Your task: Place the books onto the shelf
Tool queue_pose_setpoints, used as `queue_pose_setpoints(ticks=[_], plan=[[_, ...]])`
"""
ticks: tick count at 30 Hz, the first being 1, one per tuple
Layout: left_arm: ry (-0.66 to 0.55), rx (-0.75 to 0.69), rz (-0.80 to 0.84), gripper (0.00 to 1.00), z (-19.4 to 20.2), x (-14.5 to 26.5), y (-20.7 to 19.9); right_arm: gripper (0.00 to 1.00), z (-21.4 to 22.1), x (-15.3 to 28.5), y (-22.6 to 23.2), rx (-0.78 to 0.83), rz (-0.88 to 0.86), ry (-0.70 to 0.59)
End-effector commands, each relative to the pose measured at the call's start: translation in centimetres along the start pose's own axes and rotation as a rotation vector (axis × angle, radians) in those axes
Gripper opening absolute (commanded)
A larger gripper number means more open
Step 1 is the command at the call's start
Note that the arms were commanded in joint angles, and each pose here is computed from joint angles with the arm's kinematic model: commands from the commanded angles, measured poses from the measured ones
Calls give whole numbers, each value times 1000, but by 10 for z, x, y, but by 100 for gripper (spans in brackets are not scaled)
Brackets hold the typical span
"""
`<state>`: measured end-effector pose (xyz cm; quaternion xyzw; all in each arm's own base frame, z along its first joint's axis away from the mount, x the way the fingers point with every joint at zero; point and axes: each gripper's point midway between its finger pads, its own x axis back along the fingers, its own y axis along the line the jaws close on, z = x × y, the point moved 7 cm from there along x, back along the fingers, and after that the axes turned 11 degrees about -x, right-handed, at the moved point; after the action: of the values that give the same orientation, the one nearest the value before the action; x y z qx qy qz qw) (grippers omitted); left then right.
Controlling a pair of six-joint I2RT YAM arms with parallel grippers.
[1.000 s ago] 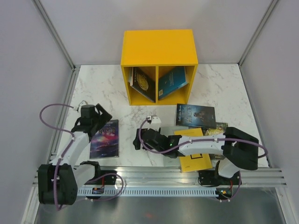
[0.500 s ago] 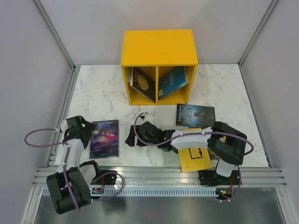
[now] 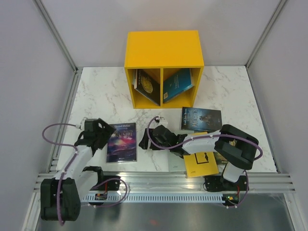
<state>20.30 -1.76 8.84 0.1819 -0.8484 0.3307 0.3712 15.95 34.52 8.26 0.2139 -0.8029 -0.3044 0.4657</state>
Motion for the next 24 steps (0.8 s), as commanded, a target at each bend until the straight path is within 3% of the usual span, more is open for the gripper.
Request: queue_pose_setpoints(ticks=[1, 8, 16, 20, 24], plan=[[144, -41, 64, 92, 42, 7, -28, 84, -7, 7, 7, -47, -62, -23], [244, -171, 164, 94, 91, 17, -48, 84, -9, 9, -5, -75, -39, -41], [336, -327, 235, 96, 113, 10, -31, 84, -5, 11, -20, -84, 1, -42], [448, -369, 415, 93, 132, 8, -38, 84, 0, 6, -28, -102, 18, -37], [472, -404, 561, 92, 144, 7, -42, 82, 4, 4, -35, -107, 37, -22]])
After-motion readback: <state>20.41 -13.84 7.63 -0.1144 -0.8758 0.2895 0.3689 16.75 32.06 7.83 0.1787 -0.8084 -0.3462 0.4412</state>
